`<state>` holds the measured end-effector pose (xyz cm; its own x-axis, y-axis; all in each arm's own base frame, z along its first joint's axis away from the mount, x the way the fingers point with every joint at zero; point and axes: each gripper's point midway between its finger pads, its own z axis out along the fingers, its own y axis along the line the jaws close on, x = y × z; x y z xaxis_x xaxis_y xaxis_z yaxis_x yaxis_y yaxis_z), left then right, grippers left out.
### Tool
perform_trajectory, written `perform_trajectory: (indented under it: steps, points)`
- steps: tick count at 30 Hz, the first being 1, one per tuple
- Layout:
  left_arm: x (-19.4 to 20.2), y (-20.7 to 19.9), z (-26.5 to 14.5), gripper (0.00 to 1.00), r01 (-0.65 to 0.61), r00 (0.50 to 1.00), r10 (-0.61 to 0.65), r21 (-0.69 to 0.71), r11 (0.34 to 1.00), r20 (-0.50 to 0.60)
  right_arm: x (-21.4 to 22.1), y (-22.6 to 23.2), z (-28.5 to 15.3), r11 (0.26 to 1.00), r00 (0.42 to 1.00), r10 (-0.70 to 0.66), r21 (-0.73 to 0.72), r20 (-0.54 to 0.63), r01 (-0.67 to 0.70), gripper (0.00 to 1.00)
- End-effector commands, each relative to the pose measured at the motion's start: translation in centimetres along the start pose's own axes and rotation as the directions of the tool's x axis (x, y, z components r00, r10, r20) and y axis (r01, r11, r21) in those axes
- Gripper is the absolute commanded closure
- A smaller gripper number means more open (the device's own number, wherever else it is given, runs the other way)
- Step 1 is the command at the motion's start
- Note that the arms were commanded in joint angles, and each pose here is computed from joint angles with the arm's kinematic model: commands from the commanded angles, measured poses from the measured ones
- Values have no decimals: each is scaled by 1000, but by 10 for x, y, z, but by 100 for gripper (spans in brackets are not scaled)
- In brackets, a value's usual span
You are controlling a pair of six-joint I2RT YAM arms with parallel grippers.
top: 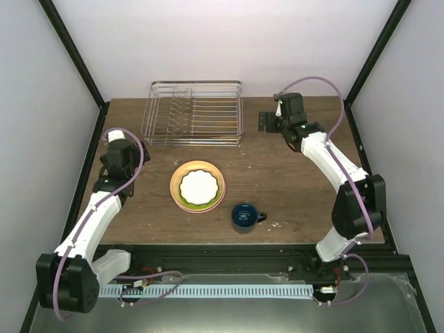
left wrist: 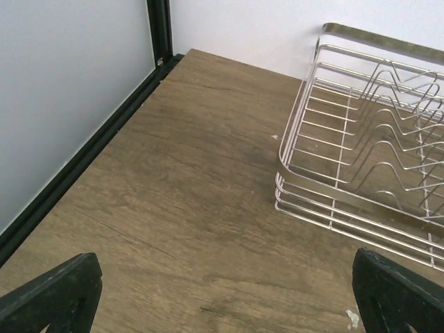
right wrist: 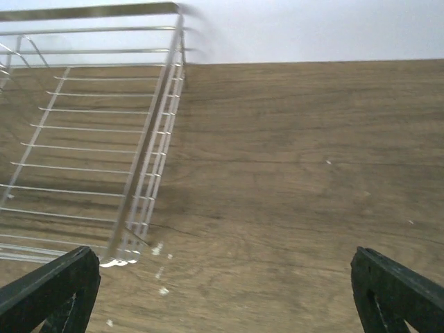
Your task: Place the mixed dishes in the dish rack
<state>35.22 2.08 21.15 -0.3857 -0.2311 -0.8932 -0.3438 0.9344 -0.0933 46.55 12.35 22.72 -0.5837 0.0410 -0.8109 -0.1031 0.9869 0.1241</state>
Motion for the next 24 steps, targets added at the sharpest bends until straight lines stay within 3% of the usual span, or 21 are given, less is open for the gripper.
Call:
perform_trajectory:
  steps: [1, 8, 14, 24]
  points:
    - [-5, 3, -14, 0, 39, 999, -39, 9, 999, 19, -21, 28, -1, 999, 1000, -1, -43, -13, 1, 0]
    - [-10, -1, -27, 0, 17, 999, -20, 62, 998, 38, -19, 67, 33, 991, 999, -17, -130, -51, 11, 0]
    - [-4, -20, -42, 0, -57, 998, 55, 198, 978, 17, -11, 93, 73, 981, 994, -5, -195, -105, -15, 0]
    - [-2, -11, -49, 0, -74, 997, 72, 167, 983, 18, 5, 115, 123, 979, 986, -18, -202, -165, -16, 0]
